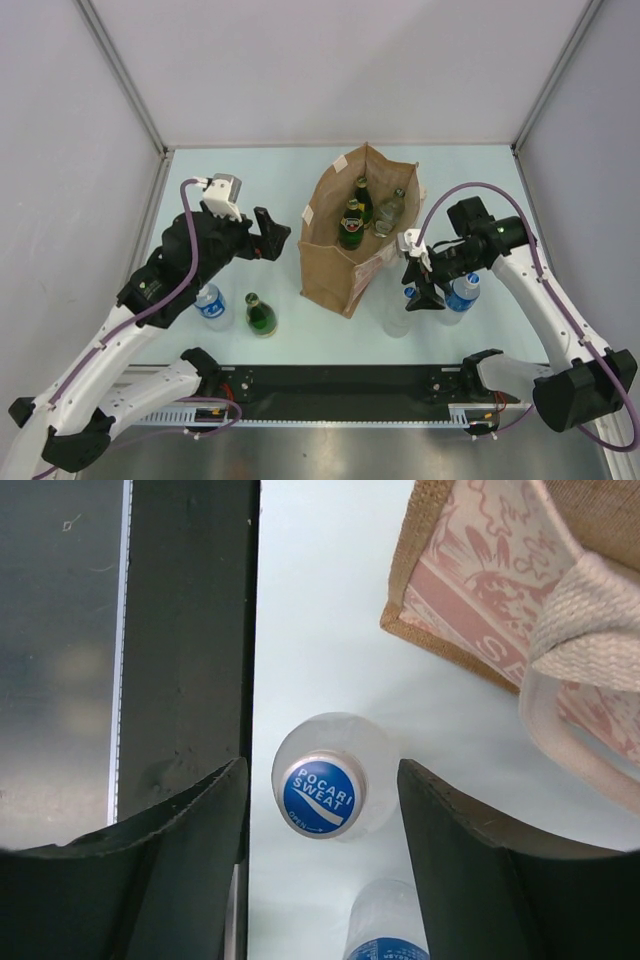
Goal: Place the beverage into the canvas bag
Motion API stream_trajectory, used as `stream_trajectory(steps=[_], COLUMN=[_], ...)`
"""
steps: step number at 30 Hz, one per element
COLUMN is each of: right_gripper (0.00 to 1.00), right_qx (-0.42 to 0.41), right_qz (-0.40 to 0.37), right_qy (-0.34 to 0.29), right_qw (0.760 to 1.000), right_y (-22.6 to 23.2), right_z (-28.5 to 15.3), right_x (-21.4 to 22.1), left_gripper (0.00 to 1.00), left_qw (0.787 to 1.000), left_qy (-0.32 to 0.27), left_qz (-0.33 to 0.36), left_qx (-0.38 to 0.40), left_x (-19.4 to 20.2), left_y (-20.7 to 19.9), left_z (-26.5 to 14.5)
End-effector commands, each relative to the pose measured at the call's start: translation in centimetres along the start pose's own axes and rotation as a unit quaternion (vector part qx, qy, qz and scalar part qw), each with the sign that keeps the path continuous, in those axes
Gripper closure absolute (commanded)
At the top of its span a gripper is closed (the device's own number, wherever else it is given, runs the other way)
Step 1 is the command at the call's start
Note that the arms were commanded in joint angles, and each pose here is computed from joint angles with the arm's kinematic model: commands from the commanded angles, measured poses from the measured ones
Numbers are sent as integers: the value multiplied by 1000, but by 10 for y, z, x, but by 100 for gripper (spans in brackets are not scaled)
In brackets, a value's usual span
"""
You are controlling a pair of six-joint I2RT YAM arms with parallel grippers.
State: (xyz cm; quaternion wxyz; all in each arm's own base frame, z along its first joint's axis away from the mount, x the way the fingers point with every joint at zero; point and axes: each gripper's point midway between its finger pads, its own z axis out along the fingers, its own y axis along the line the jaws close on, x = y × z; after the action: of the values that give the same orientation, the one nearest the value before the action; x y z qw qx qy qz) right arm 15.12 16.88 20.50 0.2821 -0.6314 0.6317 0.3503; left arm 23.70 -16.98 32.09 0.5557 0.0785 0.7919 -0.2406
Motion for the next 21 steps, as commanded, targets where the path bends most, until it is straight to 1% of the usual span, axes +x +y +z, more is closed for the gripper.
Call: stream_trajectory(steps=[1, 4, 5, 7, 8, 9, 10, 13, 14, 18, 19, 21], right_gripper=[35, 41, 45, 50, 59, 64, 76, 93, 100, 100, 100, 100], right_qx=[0, -6, -7, -10, -10, -10, -9, -3, -2, 12, 24, 29], right_qz=[-7, -11, -13, -20, -24, -28, -32, -52, -59, -84, -97, -98], right_qy=[6, 11, 13, 14, 13, 9, 6, -12, -19, -64, -76, -100], right_qw=[1000, 1000, 1000, 1000, 1000, 1000, 999, 999, 998, 994, 992, 990], right_y=[-4, -2, -1, 2, 2, 4, 4, 6, 7, 12, 11, 13], right_z=[4, 5, 6, 6, 6, 4, 3, -5, -9, -30, -40, -51], right_x=[4, 6, 6, 6, 5, 0, -2, -20, -27, -72, -89, -112], left_gripper=[0, 0, 0, 0, 0, 0, 0, 0, 0, 0, 0, 0], left_qw=[1000, 1000, 1000, 1000, 1000, 1000, 1000, 1000, 1000, 1000, 1000, 1000], left_qy=[-15, -14, -13, -13, -13, -13, -14, -13, -14, -20, -20, -23], left_qz=[-14, -14, -13, -13, -13, -13, -12, -11, -10, -4, -1, 4], left_qx=[3, 2, 1, 0, 1, -1, -1, -2, -2, -5, -5, -7], left_x=[-6, -6, -5, -4, -4, -4, -4, -5, -6, -10, -11, -14], left_y=[-1, 0, 0, 0, 0, 1, 1, 1, 1, 2, 2, 2], left_z=[-3, -3, -2, -2, -2, -2, -2, -2, -2, -2, -2, -2])
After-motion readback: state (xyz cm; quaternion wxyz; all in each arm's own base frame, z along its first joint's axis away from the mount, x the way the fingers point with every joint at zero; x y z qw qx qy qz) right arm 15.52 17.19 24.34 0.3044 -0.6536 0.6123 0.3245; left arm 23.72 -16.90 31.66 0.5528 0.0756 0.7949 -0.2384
